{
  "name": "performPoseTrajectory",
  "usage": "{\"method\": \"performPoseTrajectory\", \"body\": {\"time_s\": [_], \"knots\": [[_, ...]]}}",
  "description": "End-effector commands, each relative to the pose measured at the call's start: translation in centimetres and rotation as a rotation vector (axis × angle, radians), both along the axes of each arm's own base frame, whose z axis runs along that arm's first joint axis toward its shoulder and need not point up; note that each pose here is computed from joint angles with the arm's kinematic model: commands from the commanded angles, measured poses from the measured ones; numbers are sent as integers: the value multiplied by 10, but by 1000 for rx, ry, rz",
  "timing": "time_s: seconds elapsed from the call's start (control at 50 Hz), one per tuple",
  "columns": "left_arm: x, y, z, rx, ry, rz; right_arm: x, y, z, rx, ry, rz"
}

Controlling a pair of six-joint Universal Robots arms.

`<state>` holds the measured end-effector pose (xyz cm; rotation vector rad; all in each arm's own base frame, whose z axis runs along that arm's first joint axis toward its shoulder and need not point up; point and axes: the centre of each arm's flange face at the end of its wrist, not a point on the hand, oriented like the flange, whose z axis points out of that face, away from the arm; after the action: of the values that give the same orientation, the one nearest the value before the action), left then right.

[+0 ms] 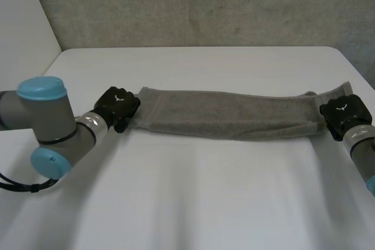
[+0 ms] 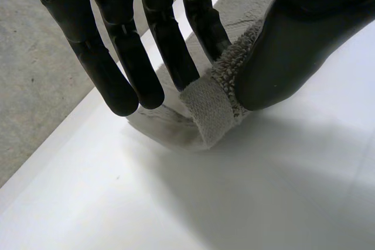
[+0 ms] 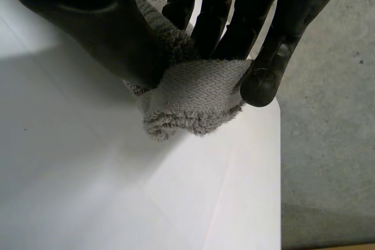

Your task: Fold the towel.

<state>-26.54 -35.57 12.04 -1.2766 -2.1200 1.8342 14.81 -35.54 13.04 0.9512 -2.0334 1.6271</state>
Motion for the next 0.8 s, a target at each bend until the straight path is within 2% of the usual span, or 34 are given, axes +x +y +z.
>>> {"method": "performPoseTrajectory", "body": {"time_s": [0.02, 0.06, 0.16, 0.34, 0.56, 0.62, 0.7, 0.76, 0.78, 0.8], "knots": [[12, 21, 13, 21, -4, 11, 0, 2, 3, -2, 100, 37], [17, 36, 15, 44, -8, 9, -1, 6, -1, 18, 180, 79], [24, 53, 13, 72, -18, 16, -17, 7, -6, 82, 232, 83], [30, 75, 0, 140, -36, 17, -54, -10, 5, 92, 225, 6], [35, 68, 24, 75, -12, 45, -52, -21, 31, 102, 223, -11], [45, 60, 41, 33, 15, 82, -33, -21, 49, 71, 255, -29], [56, 50, 68, -20, 85, 132, 30, -9, 75, -33, 274, 43], [57, 43, 95, -65, 172, 151, 113, 27, 104, -141, 139, 215], [57, 43, 95, -65, 172, 151, 113, 27, 104, -141, 138, 215], [57, 42, 102, -75, 205, 155, 139, 45, 108, -151, 69, 283]]}}
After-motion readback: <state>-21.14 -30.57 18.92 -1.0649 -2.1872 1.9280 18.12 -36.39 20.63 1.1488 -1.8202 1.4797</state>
